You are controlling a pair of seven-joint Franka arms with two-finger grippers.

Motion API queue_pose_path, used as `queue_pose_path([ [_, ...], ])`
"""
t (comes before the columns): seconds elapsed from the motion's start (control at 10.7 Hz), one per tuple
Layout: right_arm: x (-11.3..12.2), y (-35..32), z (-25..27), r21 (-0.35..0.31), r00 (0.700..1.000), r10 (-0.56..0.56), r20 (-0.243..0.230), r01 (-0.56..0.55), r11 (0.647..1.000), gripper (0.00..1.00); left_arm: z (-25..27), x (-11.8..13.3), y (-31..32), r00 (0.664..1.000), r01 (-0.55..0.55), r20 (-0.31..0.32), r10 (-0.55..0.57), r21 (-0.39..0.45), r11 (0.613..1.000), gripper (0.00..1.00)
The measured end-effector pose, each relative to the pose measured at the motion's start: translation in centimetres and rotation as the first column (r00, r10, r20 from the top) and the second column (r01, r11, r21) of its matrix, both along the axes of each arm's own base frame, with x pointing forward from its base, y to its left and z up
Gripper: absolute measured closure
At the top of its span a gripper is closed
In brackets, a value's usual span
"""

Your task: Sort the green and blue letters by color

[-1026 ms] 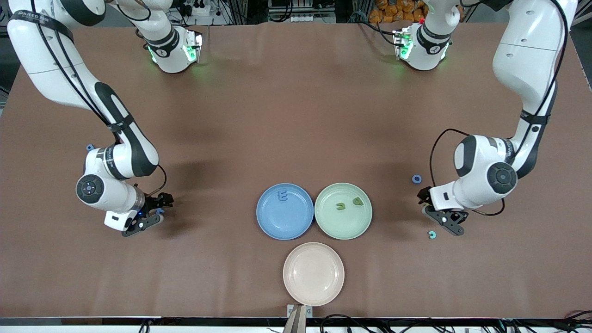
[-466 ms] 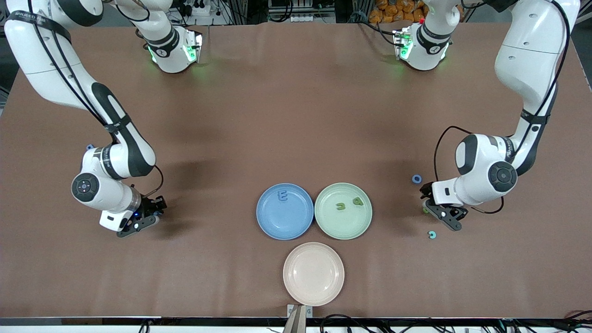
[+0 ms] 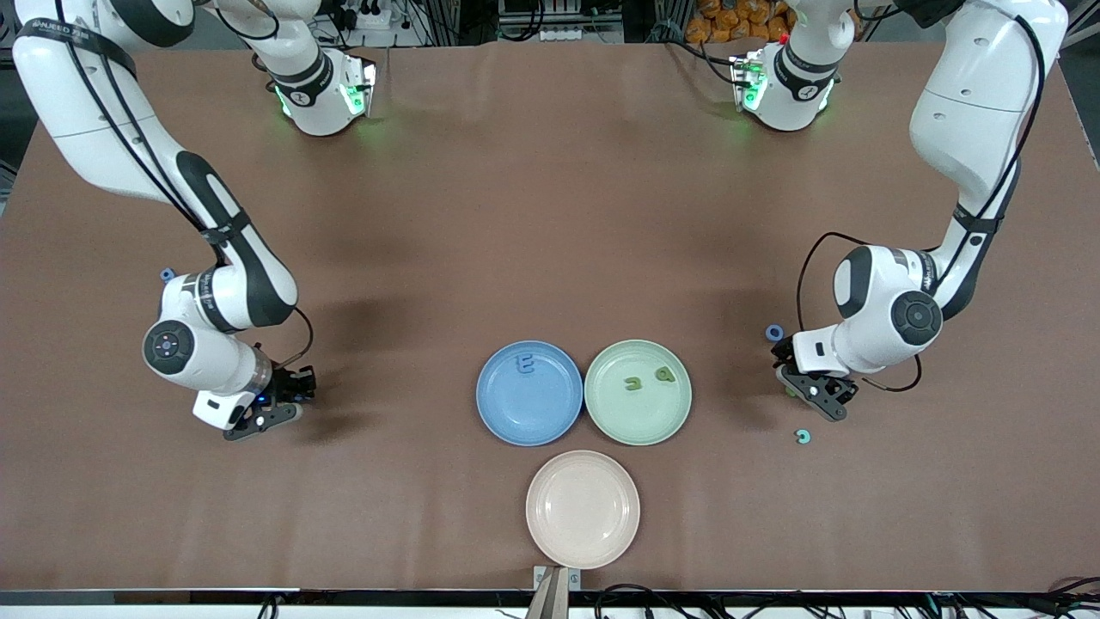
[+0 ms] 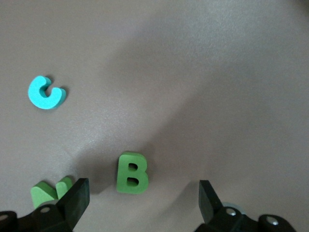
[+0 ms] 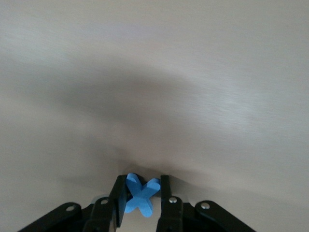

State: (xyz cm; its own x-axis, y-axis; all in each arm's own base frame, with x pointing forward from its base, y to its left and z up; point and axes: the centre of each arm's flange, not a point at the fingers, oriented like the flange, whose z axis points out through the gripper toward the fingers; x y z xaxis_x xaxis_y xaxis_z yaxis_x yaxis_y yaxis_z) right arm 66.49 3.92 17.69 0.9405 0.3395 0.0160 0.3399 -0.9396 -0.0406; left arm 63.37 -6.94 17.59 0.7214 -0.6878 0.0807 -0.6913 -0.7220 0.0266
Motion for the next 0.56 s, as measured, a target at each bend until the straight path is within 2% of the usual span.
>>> queue_pose_path([
  [0.09,-0.3,2.0,0.0,0.012,1.0,-0.023,-0.02,0.023,1.0,0.68,-0.2,-0.2,0.0,1.0,0.0,-0.002,0.0,0.0,1.0,0.04],
  [0.28,-0.9,5.3,0.4,0.028,0.995,-0.081,-0.053,0.082,0.996,0.68,-0.1,-0.1,0.1,1.0,-0.008,0.009,0.008,-0.001,1.0,0.33],
  [0.47,-1.1,8.5,1.4,0.058,0.986,-0.157,-0.058,0.16,0.985,0.68,0.3,0.1,0.4,1.0,-0.015,0.022,0.015,-0.001,1.0,0.62],
  [0.56,-1.3,10.5,2.0,0.076,0.978,-0.201,-0.063,0.205,0.976,0.68,0.3,0.2,0.5,1.0,-0.016,0.025,0.016,-0.002,1.0,0.72],
])
